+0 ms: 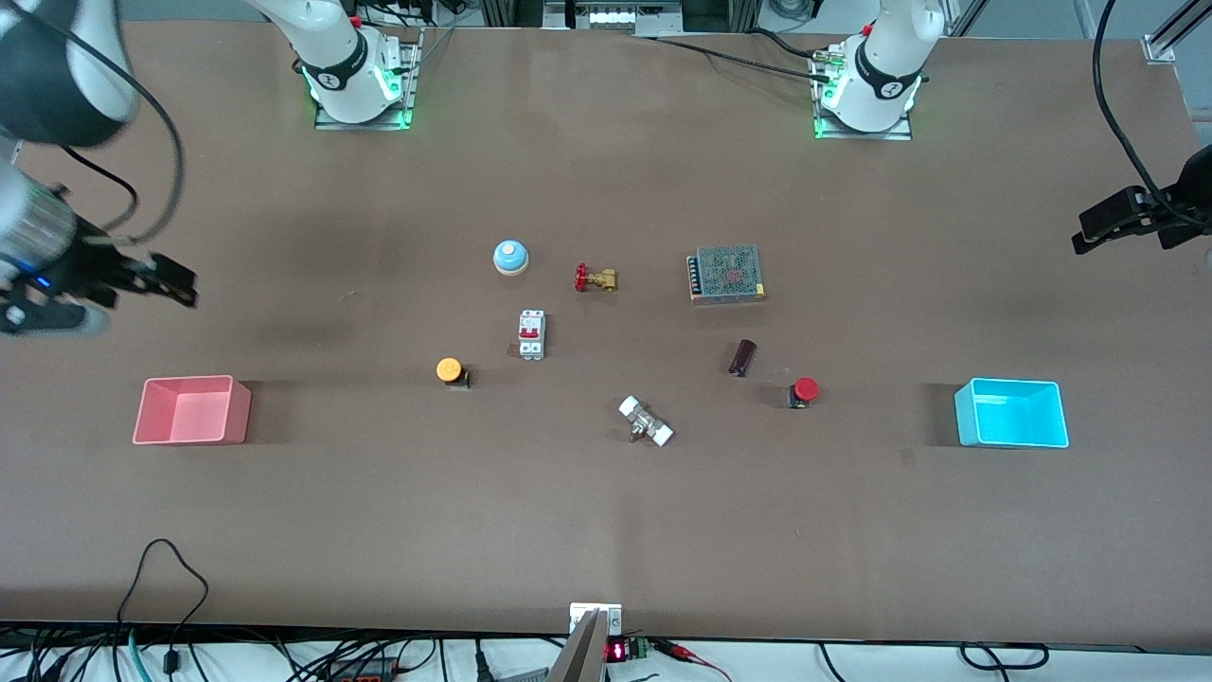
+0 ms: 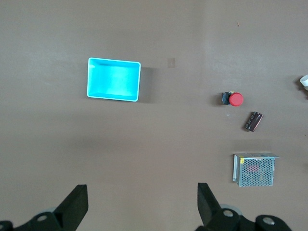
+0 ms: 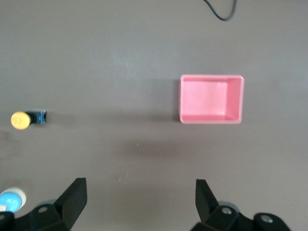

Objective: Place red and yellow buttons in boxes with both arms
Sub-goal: 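Reach the right gripper to the yellow button while the left gripper reaches the red button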

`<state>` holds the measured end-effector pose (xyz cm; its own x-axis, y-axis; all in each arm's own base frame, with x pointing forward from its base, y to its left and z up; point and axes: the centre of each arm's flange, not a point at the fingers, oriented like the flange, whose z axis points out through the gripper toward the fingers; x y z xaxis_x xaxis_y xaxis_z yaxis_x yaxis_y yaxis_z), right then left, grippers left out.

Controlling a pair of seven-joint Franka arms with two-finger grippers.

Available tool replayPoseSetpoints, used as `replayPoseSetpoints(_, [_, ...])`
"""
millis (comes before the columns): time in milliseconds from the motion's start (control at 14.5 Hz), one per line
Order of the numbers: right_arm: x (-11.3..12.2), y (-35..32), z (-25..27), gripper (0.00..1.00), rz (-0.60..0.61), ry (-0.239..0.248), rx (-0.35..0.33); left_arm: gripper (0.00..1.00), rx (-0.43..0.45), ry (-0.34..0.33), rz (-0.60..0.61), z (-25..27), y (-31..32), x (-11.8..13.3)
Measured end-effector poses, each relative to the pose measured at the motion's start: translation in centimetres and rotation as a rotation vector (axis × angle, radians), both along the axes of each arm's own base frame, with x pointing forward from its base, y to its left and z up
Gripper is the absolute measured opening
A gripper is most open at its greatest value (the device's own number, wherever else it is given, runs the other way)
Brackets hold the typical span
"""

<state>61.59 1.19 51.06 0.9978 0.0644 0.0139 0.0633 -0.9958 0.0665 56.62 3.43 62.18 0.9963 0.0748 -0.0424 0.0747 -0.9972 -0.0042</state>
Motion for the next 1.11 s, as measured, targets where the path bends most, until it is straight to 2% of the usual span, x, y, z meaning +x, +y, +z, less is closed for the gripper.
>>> replayPoseSetpoints(208, [2.3,4.4,-4.9,1.00,0.047,-0.014,0.035,1.00,-0.001,0.022,-0.002,-0.3,-0.1,-0.2])
replayPoseSetpoints(415, [3.3,7.6,-9.2,1.00,0.063,0.018,0.079,1.00,-0.003,0.058,-0.017,-1.3,-1.0,0.0])
replayPoseSetpoints(623, [3.7,11.6,-12.0,1.00,0.102,0.051,0.095,1.00,-0.001,0.101,-0.029,-3.5,-3.6,0.9])
replayPoseSetpoints(830, [3.7,17.3,-14.6,1.00,0.110,0.073,0.079,1.00,-0.003,0.149,-0.014,-7.8,-9.3,2.7])
replayPoseSetpoints(1107, [4.3,20.5,-18.7,1.00,0.143,0.087,0.060,1.00,-0.072,0.179,0.057,-16.3,-13.7,6.1])
